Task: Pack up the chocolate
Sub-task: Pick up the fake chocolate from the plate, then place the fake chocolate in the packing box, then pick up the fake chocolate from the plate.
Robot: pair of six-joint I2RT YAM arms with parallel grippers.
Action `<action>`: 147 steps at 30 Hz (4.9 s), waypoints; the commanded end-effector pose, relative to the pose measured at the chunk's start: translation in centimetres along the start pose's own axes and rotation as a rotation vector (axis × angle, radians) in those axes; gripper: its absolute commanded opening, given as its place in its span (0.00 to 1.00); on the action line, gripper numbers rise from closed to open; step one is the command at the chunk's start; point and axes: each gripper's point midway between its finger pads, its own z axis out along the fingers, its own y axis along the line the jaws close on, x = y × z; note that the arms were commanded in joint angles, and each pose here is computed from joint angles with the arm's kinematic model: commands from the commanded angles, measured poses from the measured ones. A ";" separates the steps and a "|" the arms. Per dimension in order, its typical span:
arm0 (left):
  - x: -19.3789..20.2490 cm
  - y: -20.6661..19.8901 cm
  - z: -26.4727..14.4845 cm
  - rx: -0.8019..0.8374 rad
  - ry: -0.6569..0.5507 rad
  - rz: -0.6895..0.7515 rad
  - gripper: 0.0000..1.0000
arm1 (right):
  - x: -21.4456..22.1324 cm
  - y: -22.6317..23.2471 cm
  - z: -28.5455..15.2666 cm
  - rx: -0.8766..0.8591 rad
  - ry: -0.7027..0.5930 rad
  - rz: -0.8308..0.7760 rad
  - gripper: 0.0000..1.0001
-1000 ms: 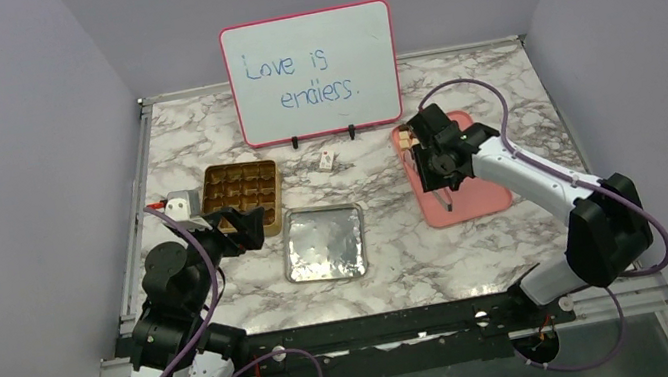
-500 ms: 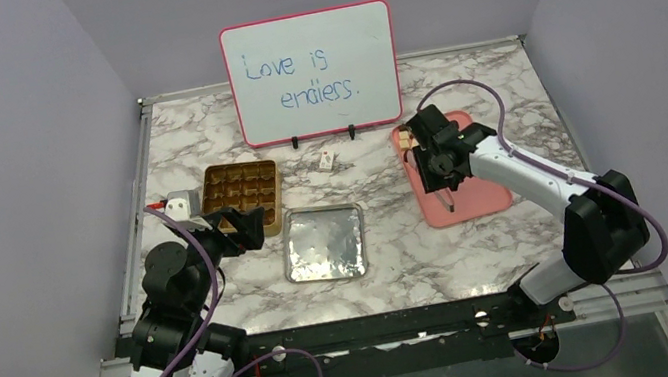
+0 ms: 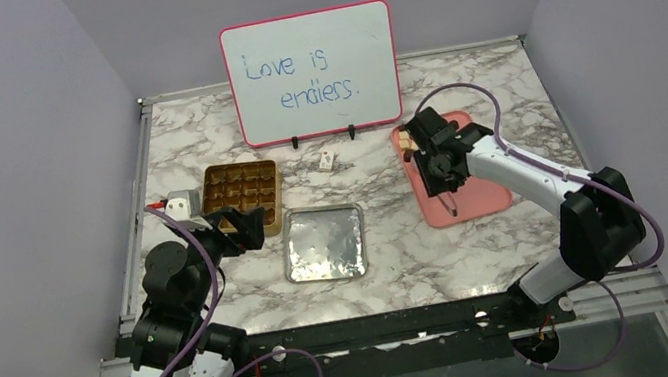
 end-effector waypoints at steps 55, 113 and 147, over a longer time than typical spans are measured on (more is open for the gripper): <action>-6.3 1.1 -2.7 -0.106 -0.215 -0.007 0.99 | -3.0 16.2 -10.5 -0.523 -0.291 -0.139 0.26; -7.2 1.9 -3.4 -0.173 -0.220 -0.038 0.99 | -2.8 30.2 -11.7 -0.486 -0.344 -0.401 0.37; 8.4 -3.6 7.7 0.148 0.465 -0.125 0.99 | -1.7 21.0 -16.5 -0.452 -0.484 -0.361 0.36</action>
